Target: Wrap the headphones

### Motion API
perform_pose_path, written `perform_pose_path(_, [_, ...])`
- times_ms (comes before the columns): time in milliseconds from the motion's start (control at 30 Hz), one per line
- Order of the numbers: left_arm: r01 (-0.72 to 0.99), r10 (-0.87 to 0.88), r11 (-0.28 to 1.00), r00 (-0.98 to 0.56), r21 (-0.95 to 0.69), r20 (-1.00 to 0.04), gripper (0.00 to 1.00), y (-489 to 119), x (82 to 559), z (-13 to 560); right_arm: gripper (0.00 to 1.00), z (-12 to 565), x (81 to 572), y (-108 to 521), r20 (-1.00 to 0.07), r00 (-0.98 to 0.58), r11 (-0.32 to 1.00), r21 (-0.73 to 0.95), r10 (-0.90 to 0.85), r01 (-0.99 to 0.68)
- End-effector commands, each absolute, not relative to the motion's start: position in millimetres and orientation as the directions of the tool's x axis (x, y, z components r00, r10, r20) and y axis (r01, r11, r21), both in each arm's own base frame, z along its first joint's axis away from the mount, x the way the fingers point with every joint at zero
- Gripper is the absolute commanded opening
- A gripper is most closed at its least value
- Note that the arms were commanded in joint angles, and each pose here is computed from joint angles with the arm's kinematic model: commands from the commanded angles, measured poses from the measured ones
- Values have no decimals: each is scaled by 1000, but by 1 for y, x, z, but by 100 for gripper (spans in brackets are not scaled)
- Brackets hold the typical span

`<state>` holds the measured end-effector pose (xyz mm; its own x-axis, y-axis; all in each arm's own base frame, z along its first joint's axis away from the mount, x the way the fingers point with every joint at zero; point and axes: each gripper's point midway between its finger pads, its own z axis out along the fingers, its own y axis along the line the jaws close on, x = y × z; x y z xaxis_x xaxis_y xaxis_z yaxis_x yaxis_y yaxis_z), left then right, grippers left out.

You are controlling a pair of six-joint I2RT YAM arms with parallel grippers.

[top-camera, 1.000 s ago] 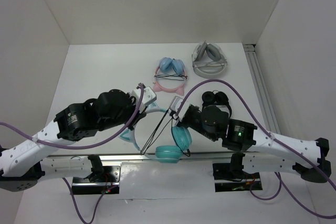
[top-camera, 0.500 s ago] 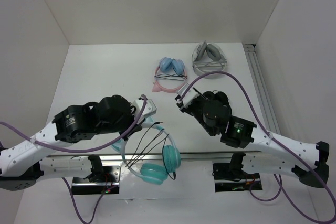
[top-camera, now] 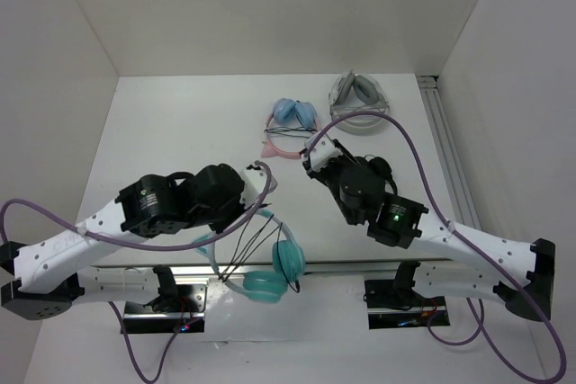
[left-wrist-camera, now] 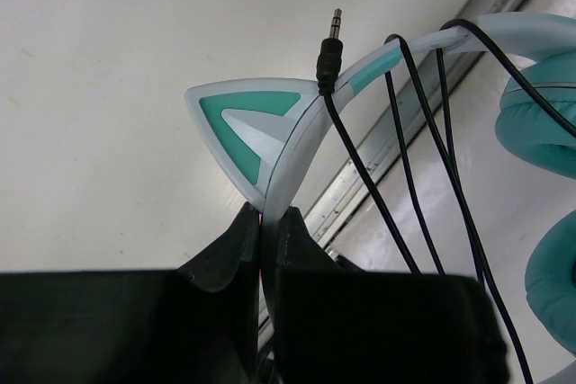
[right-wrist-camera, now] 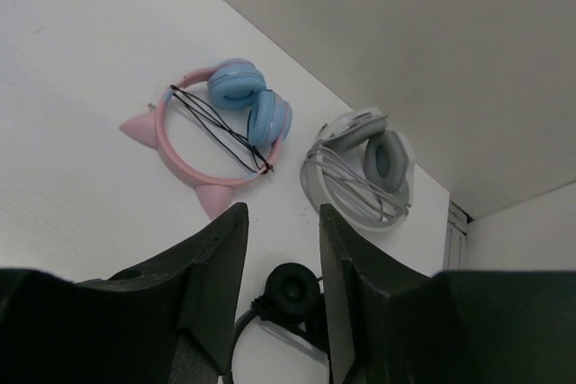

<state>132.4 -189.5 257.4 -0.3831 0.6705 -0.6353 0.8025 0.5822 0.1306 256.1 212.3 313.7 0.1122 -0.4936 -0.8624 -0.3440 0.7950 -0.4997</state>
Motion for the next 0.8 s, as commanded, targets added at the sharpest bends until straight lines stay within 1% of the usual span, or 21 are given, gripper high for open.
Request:
perform_pose_path(0, [722, 623, 671, -427, 167, -655, 0, -193, 152, 260, 45, 321, 270, 202, -892, 87, 859, -451, -443, -243])
perform_pose_path(133, [695, 621, 692, -434, 196, -652, 0, -190, 158, 260, 45, 317, 276, 199, -899, 56, 873, -435, -434, -222])
perform_pose_path(300, [680, 626, 702, -447, 212, -639, 0, -192, 162, 251, 46, 326, 277, 198, -920, 57, 893, -390, -388, -223])
perform_pose_path(500, [660, 657, 707, -478, 255, -583, 0, -198, 176, 226, 46, 328, 279, 195, -950, 27, 931, -310, -311, -193])
perform_pose_path(533, [658, 654, 706, -464, 261, -598, 0, -200, 182, 223, 46, 328, 279, 196, -953, 25, 934, -301, -302, -193])
perform_pose_path(567, [670, 640, 705, -461, 233, -614, 0, -204, 184, 228, 46, 326, 280, 194, -950, 19, 931, -308, -311, -195])
perform_pose_path(600, [664, 635, 716, -490, 216, -598, 0, -202, 185, 227, 46, 326, 280, 195, -954, 16, 935, -295, -298, -195])
perform_pose_path(667, [649, 604, 734, -490, 200, -628, 0, -206, 190, 235, 46, 329, 279, 193, -957, 14, 938, -288, -291, -195])
perform_pose_path(767, [569, 537, 799, -526, 197, -660, 0, -198, 207, 239, 47, 332, 277, 191, -965, 9, 946, -260, -264, -195])
